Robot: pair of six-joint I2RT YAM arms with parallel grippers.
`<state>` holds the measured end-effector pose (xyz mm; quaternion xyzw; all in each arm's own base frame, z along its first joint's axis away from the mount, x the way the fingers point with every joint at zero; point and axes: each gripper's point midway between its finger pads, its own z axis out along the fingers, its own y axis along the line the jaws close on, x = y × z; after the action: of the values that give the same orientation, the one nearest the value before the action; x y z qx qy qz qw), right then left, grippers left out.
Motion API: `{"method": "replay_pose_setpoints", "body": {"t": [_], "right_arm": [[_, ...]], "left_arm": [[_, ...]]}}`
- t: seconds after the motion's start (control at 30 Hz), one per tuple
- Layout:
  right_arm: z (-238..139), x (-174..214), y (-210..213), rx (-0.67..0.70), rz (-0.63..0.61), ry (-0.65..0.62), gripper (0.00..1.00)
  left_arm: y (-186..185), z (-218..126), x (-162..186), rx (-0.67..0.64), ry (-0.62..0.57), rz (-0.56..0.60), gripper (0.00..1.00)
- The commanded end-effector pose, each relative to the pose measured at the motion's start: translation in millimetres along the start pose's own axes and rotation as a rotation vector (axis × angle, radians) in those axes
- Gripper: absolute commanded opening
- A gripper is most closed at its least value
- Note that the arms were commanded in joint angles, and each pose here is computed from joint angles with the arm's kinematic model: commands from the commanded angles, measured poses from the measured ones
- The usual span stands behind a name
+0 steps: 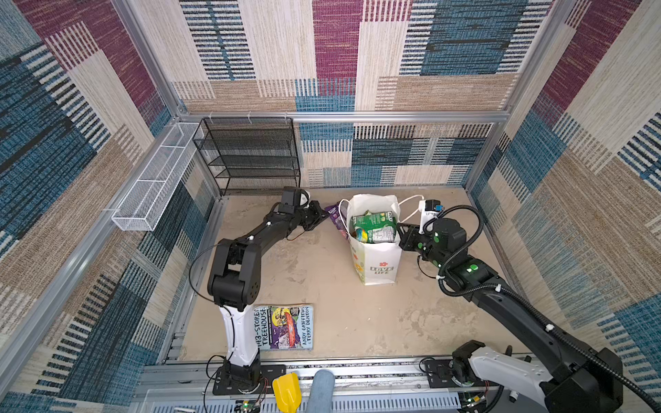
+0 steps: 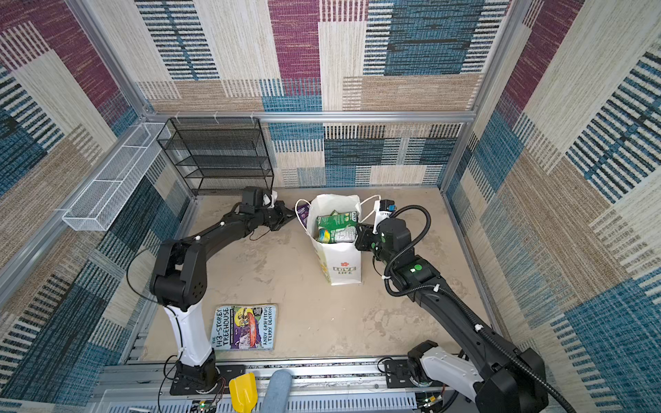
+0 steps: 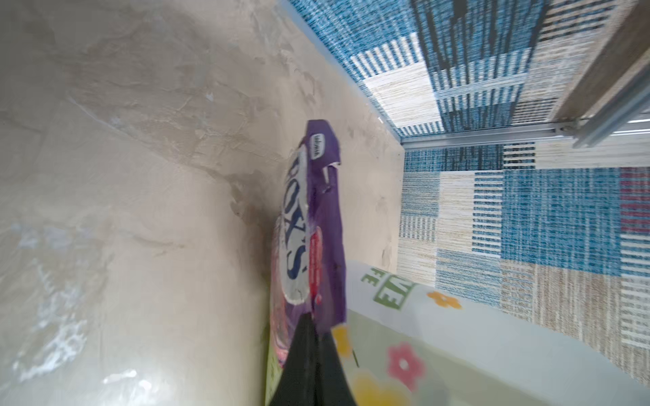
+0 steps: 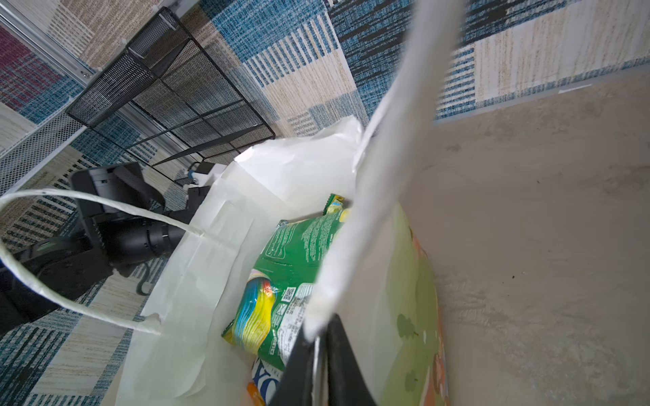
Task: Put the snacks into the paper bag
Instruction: 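Lift the purple Berries packet off the table with the left gripper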
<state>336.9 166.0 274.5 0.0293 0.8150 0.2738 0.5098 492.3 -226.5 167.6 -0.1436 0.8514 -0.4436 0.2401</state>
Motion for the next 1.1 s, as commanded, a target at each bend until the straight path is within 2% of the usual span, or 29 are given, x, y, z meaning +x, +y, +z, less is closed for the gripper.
{"method": "replay_pose_setpoints", "body": {"t": [0.0,0.23,0.47,0.93,1.07], "right_arm": [[-2.4,-5.9,3.8,-0.017,-0.003,-0.027,0.12],[-1.5,-4.9,4.3,-0.02,-0.003,-0.022,0.12],[-1.6,-4.8,4.4,-0.022,-0.002,-0.022,0.12],[-0.3,-3.3,4.0,-0.022,-0.002,-0.017,0.12],[0.2,-3.3,4.4,-0.023,-0.002,-0.017,0.12]], "left_arm": [[-14.3,-29.6,-0.1,-0.012,-0.064,0.058,0.0],[-27.7,-94.5,20.5,-0.083,-0.113,0.143,0.0],[-36.7,-141.5,39.4,-0.127,-0.136,0.208,0.0],[-90.1,-217.6,63.3,-0.035,-0.19,0.299,0.0],[-115.4,-238.7,65.2,0.024,-0.217,0.318,0.0]]}}
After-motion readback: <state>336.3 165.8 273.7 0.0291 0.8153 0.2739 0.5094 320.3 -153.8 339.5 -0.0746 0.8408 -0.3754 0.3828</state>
